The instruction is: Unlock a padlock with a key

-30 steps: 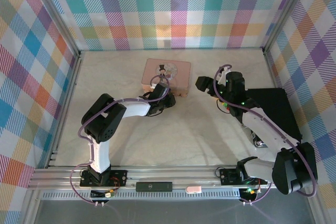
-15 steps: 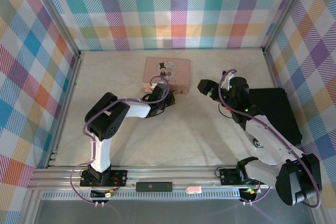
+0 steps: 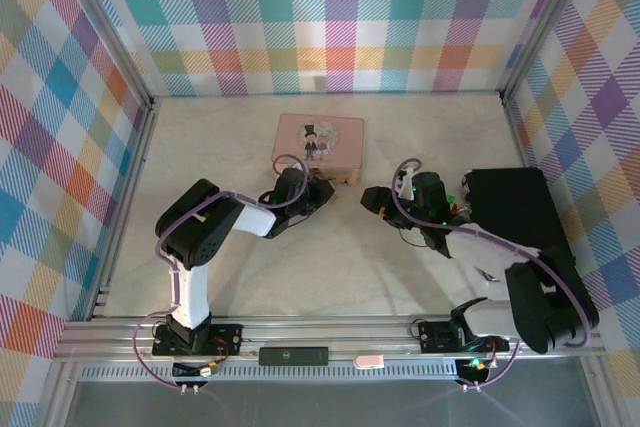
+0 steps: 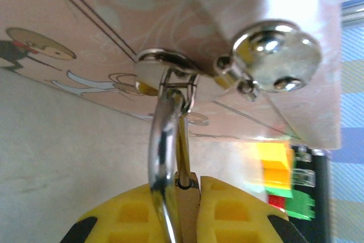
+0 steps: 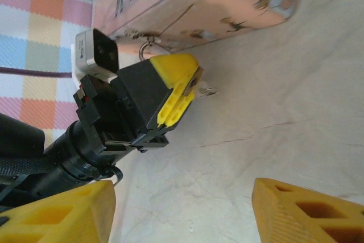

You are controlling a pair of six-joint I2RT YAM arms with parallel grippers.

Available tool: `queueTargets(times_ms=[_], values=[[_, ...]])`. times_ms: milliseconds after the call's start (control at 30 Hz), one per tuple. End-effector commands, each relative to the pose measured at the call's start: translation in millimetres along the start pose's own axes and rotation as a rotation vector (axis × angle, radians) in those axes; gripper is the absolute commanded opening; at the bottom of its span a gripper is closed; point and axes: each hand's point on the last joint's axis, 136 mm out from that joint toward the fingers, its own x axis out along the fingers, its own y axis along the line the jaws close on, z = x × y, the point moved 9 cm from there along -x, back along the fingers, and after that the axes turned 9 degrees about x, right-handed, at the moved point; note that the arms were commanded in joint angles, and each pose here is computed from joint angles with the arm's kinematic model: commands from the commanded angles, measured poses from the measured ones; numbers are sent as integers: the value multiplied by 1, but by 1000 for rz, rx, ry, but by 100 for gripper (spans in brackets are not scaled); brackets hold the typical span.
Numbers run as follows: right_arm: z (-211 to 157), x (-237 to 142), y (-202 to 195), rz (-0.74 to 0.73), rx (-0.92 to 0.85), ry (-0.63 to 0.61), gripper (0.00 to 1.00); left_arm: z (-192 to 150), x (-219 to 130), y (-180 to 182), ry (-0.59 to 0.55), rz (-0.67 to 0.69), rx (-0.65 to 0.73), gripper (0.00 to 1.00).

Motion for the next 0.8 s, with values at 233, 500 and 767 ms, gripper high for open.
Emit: queueTargets(times_ms=[233,500,767], values=[[6,41,8,268,18,26,51,19,-28,-46,-72,-294,-53,0],[10,63,3,313,69,32,44,18,-32,-49,-83,-337,-80,0],[9,77,3,388,93,41,34,17,-32,-50,-89,-363,-106,0]])
